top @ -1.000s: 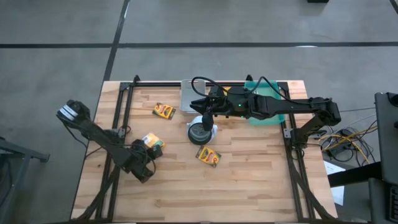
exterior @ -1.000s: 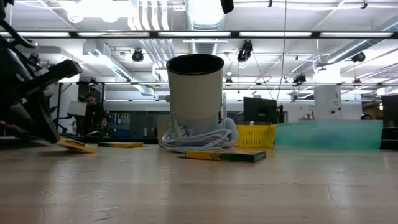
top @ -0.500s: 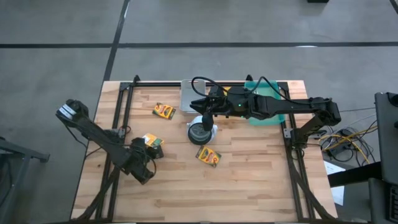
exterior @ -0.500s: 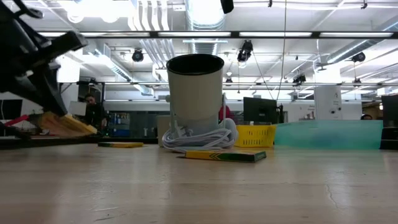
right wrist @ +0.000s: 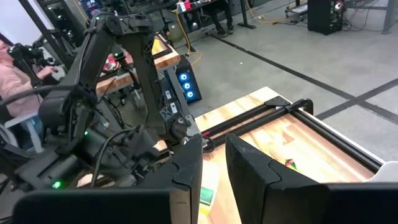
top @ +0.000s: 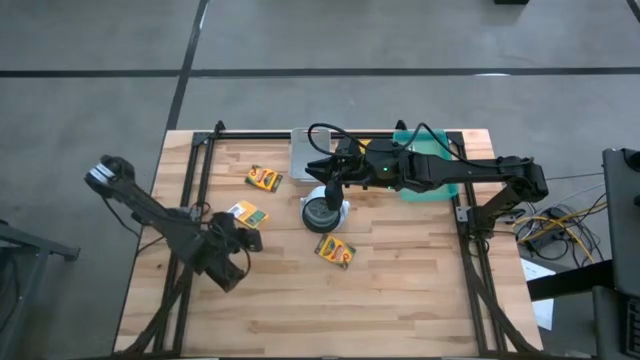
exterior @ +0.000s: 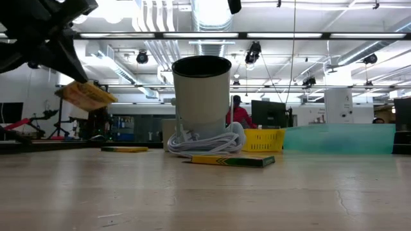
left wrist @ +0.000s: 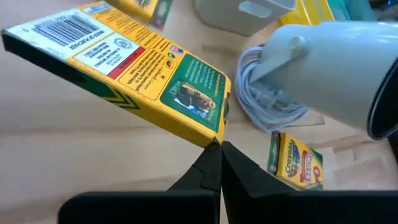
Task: Pick & Place School Supplies
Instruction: Put the pack of crayon into the gray bin
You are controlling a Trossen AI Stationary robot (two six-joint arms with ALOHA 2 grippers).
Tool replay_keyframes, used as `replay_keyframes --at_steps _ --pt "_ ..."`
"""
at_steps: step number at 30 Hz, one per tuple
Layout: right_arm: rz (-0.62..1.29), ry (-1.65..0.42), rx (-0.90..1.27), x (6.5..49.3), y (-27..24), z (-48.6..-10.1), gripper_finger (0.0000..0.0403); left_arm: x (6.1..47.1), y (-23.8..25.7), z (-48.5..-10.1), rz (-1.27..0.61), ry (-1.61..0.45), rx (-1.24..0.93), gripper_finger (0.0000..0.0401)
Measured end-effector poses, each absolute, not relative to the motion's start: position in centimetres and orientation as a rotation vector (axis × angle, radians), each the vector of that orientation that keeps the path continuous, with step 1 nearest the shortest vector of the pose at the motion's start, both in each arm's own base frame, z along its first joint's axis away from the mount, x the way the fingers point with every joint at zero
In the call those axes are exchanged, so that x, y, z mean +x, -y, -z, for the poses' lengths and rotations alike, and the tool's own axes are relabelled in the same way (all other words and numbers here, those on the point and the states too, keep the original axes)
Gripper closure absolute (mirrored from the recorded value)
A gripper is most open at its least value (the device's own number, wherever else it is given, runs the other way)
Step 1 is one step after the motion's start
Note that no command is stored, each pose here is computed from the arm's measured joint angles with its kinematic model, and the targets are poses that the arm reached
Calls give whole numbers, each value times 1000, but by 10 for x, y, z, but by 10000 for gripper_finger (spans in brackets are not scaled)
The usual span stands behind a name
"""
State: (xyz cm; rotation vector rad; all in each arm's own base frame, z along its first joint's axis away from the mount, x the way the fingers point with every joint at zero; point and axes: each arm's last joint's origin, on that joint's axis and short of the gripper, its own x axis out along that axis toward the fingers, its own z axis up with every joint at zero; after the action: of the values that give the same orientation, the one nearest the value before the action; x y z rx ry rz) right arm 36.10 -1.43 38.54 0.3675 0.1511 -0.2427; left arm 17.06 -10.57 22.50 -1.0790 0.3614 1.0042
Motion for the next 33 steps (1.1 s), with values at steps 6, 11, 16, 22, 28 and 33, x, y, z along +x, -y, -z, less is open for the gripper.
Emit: replay_keyframes --at_steps 6,11,16,22,28,33 --pt "243 -151 367 361 14 -385 335 174 93 -240 -938 -401 -956 401" --pt "243 -151 367 361 14 -385 335 174 80 -256 -909 -403 -907 401" --pt "243 -151 367 361 14 -385 335 177 65 -274 -901 -387 -888 401" --pt "243 -151 367 361 14 -385 335 185 46 -291 -878 -370 -807 401" --pt "243 -151 367 361 14 -385 335 195 22 -306 -862 -395 -751 401" --pt "243 -151 367 361 14 -385 335 203 -4 -310 -815 -453 -698 401"
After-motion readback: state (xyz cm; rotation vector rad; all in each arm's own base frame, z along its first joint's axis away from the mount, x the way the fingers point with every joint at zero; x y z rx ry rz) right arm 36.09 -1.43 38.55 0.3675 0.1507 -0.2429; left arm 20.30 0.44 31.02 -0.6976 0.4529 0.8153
